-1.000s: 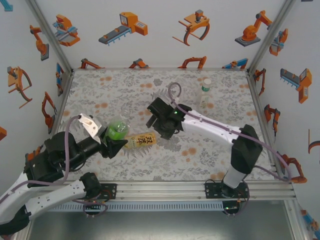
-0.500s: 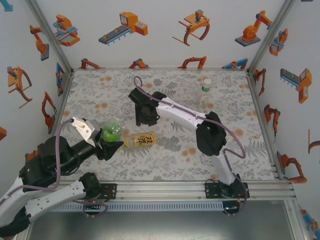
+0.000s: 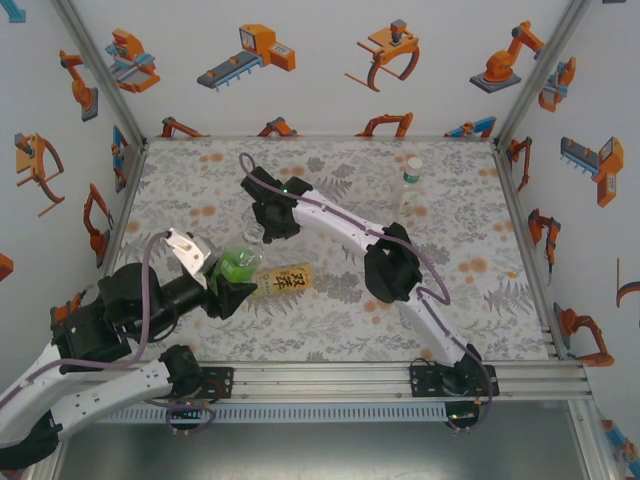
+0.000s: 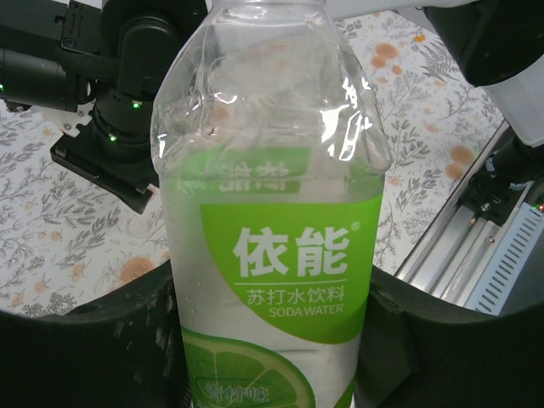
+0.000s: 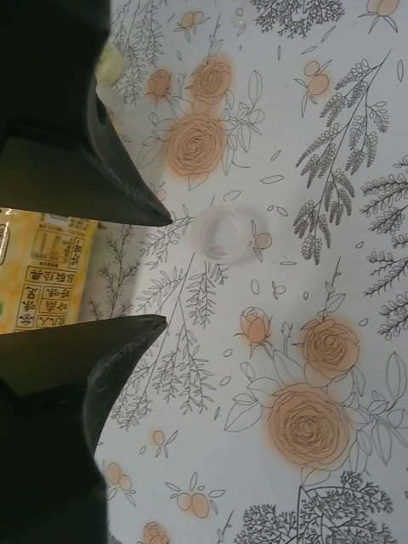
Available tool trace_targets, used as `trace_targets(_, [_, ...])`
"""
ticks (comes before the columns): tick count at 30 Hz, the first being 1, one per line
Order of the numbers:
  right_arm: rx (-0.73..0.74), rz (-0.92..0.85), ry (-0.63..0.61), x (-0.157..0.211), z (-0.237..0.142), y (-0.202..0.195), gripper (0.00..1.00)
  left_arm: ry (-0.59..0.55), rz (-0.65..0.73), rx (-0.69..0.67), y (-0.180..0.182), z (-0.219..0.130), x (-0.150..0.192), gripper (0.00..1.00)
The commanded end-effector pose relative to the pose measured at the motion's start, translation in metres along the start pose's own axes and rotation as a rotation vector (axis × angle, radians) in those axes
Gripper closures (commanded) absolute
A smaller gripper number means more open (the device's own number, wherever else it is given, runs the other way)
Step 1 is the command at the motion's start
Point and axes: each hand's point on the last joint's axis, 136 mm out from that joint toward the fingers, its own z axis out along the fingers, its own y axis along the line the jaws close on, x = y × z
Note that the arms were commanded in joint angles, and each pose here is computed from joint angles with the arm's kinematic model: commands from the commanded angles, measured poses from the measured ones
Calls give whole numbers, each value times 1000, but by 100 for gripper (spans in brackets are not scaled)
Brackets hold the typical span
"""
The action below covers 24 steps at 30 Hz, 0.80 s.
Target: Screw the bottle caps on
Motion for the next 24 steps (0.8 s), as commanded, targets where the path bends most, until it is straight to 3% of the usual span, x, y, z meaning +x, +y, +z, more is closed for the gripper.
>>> trace_targets(1, [34,-22,-5,-2,6,-5,59,-27,-33,0,1,-5,-5,89])
trace_targets(24, [-1,-8,-5,1,49,2,77,-25,-48,9,0,-5,-4,89])
